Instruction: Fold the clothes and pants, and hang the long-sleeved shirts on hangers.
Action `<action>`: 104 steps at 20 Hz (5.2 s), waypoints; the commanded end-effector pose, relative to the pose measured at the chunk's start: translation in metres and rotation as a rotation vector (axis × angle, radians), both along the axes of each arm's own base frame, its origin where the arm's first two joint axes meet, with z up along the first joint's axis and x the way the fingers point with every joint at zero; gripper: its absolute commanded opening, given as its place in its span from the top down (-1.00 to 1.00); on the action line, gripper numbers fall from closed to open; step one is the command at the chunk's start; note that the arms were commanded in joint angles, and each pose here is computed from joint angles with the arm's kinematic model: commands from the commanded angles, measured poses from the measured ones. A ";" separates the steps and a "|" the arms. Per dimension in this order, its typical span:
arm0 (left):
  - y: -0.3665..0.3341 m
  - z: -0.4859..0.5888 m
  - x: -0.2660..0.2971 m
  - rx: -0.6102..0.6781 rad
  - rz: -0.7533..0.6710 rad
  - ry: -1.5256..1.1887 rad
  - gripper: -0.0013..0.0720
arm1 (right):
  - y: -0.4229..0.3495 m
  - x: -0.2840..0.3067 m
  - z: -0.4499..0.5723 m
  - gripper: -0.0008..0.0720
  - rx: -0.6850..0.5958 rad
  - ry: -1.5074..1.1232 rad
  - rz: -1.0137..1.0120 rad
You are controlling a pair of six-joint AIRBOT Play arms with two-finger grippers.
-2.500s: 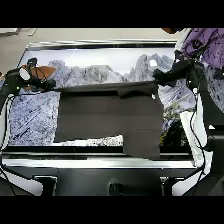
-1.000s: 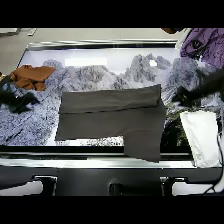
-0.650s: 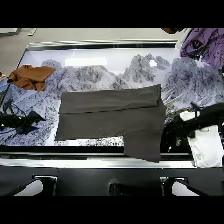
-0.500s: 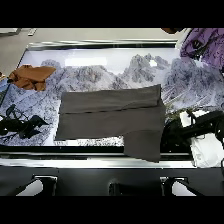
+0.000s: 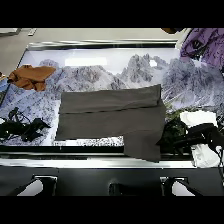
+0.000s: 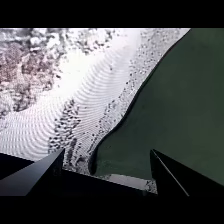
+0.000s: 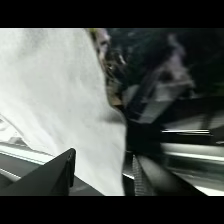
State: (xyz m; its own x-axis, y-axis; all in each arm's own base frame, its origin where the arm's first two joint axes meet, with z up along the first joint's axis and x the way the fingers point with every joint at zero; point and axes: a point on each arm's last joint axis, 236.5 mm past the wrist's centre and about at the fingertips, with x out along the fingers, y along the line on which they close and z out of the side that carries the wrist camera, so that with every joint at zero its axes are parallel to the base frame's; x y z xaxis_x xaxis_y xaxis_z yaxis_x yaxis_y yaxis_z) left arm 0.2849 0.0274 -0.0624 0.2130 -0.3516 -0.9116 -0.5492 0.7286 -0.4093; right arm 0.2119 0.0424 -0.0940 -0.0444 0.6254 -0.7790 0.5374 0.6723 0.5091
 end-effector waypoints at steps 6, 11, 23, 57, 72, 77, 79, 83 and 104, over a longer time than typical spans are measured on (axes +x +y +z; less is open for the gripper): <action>-0.010 -0.008 -0.016 -0.025 -0.077 0.025 -0.69 | 0.011 0.006 -0.008 0.89 0.036 -0.042 -0.055; -0.021 -0.025 -0.033 -0.070 -0.096 0.068 -0.68 | 0.011 0.006 -0.008 0.89 0.035 -0.044 -0.057; -0.043 -0.051 -0.026 -0.143 -0.139 0.085 0.47 | 0.011 0.006 -0.007 0.89 0.037 -0.055 -0.042; -0.016 0.038 0.058 0.178 -0.117 -0.186 0.92 | 0.042 0.173 0.114 0.90 -0.125 -0.621 0.019; -0.015 -0.001 0.158 0.185 -0.161 -0.182 0.92 | 0.003 0.288 0.092 0.90 -0.242 -0.644 -0.016; -0.025 -0.020 0.167 0.175 -0.189 -0.154 0.92 | 0.019 0.297 0.062 0.90 -0.243 -0.624 -0.002; -0.030 -0.027 0.168 0.173 -0.199 -0.146 0.92 | 0.021 0.299 0.047 0.90 -0.262 -0.607 0.007; -0.027 -0.018 0.180 0.182 -0.187 -0.179 -0.27 | 0.016 0.292 0.045 0.60 -0.249 -0.554 0.013; 0.025 0.062 0.188 0.361 -0.198 -0.243 -0.71 | -0.018 0.248 -0.008 -0.91 0.103 -0.311 0.154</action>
